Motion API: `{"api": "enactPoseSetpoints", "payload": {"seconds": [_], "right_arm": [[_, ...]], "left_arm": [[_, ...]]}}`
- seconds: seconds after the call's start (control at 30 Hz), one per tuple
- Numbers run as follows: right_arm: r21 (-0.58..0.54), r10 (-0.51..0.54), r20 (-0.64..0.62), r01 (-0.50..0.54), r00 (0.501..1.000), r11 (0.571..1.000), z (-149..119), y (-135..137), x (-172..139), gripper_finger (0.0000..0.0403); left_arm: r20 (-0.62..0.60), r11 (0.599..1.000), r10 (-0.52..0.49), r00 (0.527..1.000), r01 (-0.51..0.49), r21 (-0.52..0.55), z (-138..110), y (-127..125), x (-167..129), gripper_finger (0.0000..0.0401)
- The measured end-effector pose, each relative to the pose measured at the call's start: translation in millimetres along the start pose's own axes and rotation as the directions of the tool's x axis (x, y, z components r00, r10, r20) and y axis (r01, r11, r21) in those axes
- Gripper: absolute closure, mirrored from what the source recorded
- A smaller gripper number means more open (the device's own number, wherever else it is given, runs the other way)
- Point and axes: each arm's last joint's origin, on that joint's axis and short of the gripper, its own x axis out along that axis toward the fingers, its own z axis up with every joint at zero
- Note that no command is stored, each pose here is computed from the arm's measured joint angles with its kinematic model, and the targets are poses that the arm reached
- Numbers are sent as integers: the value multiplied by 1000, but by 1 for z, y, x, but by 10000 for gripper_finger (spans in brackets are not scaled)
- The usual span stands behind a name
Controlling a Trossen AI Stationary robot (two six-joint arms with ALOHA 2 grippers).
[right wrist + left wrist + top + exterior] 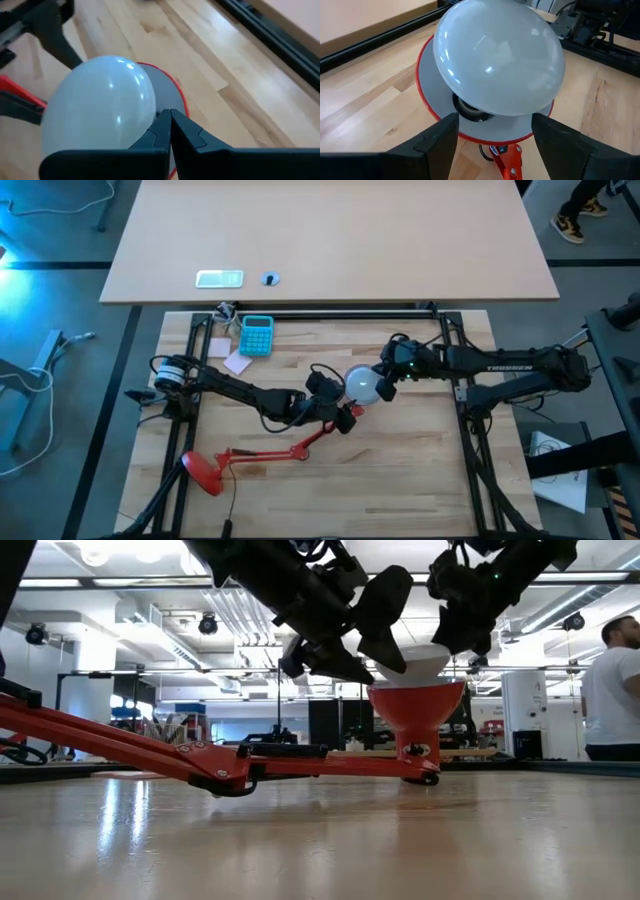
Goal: Screw lightbulb
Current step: Insert the light bulb into the red lamp
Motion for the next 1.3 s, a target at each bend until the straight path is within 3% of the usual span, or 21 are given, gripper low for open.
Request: {"api": "enactPoseSetpoints", "payload": {"seconds": [0.33,0.57,1.3], "right_arm": [[25,12,-34,-11,999,1000,-3,-1,-3,403],[30,80,-71,-78,994,997,-5,1,-3,403],[64,136,-150,-128,979,990,-13,7,-5,403]], "left_arm": [[-35,998,16,999,-14,55,17,10,8,159],[-92,995,25,995,-16,97,15,16,10,159],[-120,988,46,992,-27,151,18,27,15,165]]}}
